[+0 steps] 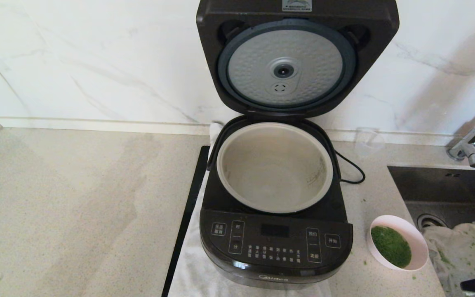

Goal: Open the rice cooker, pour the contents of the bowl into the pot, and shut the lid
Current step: Fill a bowl with water from the tap

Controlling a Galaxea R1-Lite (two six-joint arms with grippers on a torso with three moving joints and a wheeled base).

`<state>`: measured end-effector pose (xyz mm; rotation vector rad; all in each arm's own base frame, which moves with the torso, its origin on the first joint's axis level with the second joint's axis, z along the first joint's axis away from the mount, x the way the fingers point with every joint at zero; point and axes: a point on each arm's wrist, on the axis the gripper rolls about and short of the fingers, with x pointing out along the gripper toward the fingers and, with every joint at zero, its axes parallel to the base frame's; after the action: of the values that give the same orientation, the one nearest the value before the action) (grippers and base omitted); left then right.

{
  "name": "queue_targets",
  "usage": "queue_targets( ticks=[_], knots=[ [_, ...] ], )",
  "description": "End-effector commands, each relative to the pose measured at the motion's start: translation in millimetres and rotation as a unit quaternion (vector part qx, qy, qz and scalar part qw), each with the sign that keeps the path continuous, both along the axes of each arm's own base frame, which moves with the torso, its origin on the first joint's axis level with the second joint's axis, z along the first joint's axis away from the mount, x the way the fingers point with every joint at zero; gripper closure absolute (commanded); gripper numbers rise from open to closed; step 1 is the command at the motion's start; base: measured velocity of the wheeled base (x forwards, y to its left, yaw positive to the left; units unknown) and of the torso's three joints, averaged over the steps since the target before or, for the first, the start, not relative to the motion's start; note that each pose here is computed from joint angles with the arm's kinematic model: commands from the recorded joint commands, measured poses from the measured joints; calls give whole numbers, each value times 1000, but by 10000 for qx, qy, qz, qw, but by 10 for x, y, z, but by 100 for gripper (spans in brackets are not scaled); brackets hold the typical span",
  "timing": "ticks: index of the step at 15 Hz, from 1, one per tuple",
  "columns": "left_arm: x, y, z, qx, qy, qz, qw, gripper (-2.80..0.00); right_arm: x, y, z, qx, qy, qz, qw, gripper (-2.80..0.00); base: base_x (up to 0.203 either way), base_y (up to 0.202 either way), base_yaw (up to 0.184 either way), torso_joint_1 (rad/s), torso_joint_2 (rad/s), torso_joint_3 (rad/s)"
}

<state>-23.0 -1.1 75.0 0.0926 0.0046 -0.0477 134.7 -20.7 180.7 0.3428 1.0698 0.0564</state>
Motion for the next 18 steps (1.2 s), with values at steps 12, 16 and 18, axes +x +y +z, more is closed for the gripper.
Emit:
queue_targets(
  ticks=[12, 16, 18],
  knots=[
    [-1, 0, -1, 4, -4, 7, 10000, 0, -49, 95, -661, -138, 770, 276, 9966, -280, 0, 0, 0, 0, 0, 0],
    [-1, 0, -1, 4, -4, 7, 10000, 0, 123, 16, -775, -255, 742, 35, 9969, -280, 0, 0, 0, 0, 0, 0],
    [-1, 0, -1, 3, -3, 6, 10000, 0, 222, -45, -810, -267, 710, -79, 9971, -280, 0, 0, 0, 0, 0, 0]
  ],
)
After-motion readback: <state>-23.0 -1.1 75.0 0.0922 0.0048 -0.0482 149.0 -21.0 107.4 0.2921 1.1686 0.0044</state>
